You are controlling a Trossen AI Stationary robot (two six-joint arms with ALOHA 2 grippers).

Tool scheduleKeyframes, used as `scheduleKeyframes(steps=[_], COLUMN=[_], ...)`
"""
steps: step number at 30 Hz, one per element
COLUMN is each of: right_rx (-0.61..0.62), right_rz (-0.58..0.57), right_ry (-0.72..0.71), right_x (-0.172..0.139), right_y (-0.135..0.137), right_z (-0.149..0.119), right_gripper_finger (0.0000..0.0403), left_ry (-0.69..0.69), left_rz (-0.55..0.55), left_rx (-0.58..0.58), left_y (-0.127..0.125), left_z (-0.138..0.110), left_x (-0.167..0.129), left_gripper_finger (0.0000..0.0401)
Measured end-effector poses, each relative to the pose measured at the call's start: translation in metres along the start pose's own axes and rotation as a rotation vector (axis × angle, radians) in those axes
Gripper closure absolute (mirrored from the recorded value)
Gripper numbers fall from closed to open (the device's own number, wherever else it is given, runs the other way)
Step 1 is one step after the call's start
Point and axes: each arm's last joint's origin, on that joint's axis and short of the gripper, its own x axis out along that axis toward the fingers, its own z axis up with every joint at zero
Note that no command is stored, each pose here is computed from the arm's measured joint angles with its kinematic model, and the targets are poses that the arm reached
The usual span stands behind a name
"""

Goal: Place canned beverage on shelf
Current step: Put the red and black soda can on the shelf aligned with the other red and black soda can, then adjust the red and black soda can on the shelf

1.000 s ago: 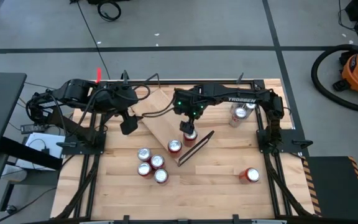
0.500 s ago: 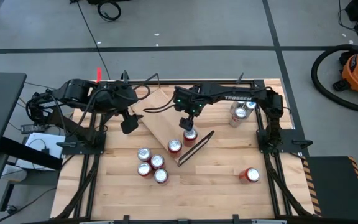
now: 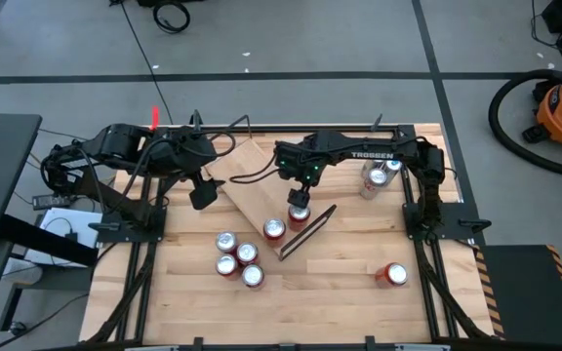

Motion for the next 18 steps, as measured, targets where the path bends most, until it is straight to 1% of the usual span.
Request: scheduleKeyframes(steps=[7,12,16,18], right_rx=[-0.03,-0.037,-0.029,-0.024], right_rz=[-0.007,-0.008,-0.036,-0.058], right_ry=[0.049,0.053,0.082,0.059], right_x=[0.001,0.001,-0.006,-0.016], right_y=[0.005,0.007,-0.002,-0.007], right_z=[-0.006,-0.007,-0.008,-0.009], right_gripper_finger=[0.0055,0.0055,0.0055,0.0055], left_ry=[0.0,0.0,0.001,0.003], left_rz=[0.0,0.0,0.0,-0.004], left_rx=[0.0,0.0,-0.001,-0.008], left_y=[0.0,0.0,0.0,0.0], left_z=[0.0,0.0,0.0,0.0], left_x=[0.0,0.0,0.0,0.0], left_gripper_finger=[0.0038,0.0038,0.0038,0.0038])
